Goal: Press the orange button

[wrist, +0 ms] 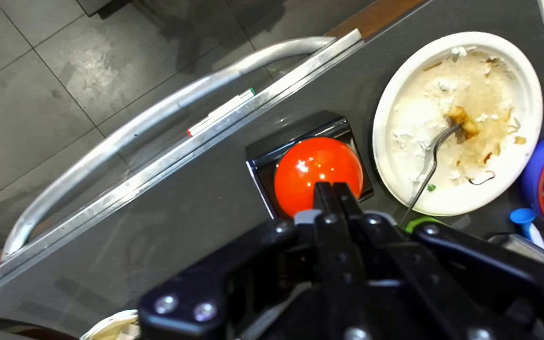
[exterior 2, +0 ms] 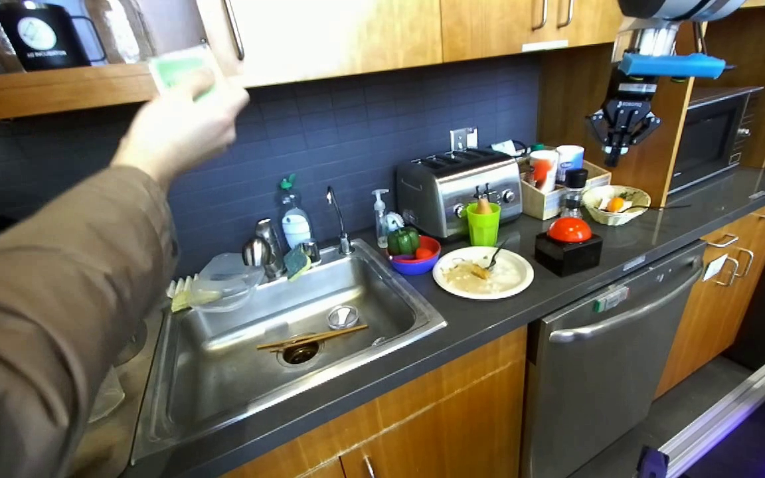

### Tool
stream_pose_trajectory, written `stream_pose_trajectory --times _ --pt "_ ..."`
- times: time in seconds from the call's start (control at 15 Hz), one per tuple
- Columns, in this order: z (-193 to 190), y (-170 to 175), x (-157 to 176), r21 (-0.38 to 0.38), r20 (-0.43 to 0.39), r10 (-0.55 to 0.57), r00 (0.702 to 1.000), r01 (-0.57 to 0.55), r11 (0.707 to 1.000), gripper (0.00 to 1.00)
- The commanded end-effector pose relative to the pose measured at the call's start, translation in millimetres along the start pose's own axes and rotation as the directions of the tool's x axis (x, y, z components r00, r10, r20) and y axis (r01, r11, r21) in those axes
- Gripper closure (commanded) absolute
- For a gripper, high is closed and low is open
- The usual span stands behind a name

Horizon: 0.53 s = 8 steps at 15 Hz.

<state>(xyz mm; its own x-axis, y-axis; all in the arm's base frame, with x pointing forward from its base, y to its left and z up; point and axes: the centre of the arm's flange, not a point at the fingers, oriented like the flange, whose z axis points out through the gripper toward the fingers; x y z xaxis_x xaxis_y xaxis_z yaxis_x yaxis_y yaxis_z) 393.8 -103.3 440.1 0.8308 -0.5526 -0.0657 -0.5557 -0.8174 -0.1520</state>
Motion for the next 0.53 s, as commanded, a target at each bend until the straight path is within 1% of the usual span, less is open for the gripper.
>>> stream_pose_trajectory --times 0.0,0.07,0.33,0.47 --pt "2 11 0 0.023 -0.015 -0.004 1.000 0.004 1.000 1.00" --pt "-7 -18 0 0.030 -0.018 -0.007 1.000 0.008 1.000 1.00" --pt "-12 -52 -3 0.063 -0.025 -0.038 0.999 0.040 0.997 1.00" --pt "-11 -58 -5 0.072 -0.028 -0.049 0.998 0.051 0.996 1.00"
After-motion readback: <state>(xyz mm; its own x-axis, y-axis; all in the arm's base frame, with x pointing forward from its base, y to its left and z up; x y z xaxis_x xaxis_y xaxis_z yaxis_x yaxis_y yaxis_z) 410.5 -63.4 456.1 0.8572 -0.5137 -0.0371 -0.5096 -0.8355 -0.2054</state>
